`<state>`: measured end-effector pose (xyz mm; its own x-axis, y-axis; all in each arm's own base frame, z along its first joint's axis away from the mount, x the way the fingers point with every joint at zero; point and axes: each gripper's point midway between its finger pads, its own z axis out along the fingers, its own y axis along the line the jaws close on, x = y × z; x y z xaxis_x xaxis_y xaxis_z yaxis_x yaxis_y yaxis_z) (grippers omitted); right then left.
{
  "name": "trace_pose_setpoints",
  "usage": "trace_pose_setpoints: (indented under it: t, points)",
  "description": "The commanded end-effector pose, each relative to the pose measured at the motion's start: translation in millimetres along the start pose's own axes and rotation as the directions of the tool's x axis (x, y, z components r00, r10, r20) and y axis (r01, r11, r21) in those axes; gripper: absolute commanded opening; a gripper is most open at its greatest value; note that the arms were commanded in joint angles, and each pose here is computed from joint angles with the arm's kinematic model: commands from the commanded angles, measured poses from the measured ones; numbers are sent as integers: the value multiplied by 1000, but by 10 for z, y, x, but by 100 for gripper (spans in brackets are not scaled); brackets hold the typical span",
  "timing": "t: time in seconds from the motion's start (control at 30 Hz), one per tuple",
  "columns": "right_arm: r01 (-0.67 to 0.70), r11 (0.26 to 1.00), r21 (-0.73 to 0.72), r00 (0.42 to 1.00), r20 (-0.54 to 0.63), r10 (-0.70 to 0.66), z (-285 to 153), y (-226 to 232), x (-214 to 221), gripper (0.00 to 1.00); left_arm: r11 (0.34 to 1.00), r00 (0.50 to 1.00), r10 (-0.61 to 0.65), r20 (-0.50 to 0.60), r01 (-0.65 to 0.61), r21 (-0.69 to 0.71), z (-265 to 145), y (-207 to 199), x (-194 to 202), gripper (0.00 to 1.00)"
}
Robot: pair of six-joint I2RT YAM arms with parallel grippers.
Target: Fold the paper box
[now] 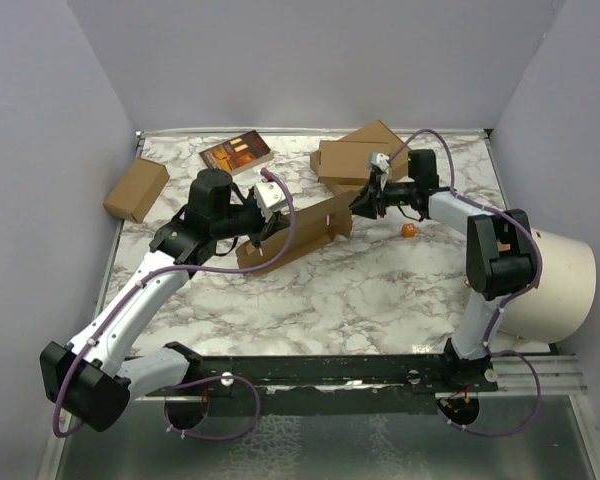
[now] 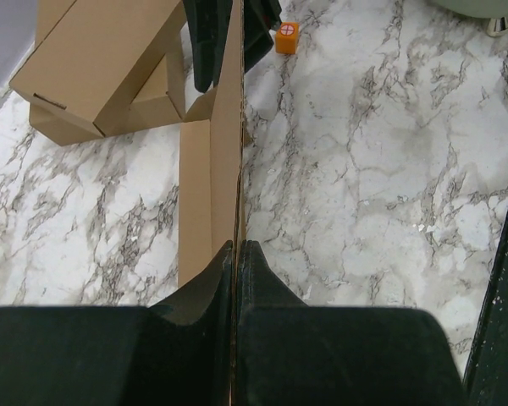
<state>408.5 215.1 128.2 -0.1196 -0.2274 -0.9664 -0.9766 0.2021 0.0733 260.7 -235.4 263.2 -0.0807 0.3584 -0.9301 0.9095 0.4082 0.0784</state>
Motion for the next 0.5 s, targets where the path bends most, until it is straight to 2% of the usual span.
trace_pose_setpoints:
  t: [0.0, 0.13, 0.47]
  points:
    - [22, 998, -60, 1000, 23, -21, 107, 130, 65, 32, 998, 999, -42, -21, 43, 46, 21, -84, 68, 0]
    - [27, 994, -103, 999, 27, -24, 208, 248, 119, 40, 997, 999, -47, -21, 48, 57, 47, -91, 73, 0]
    - [-50, 987, -151, 997, 49, 58, 396, 383, 88, 45, 996, 999, -49, -11, 50, 70, 40, -122, 57, 0]
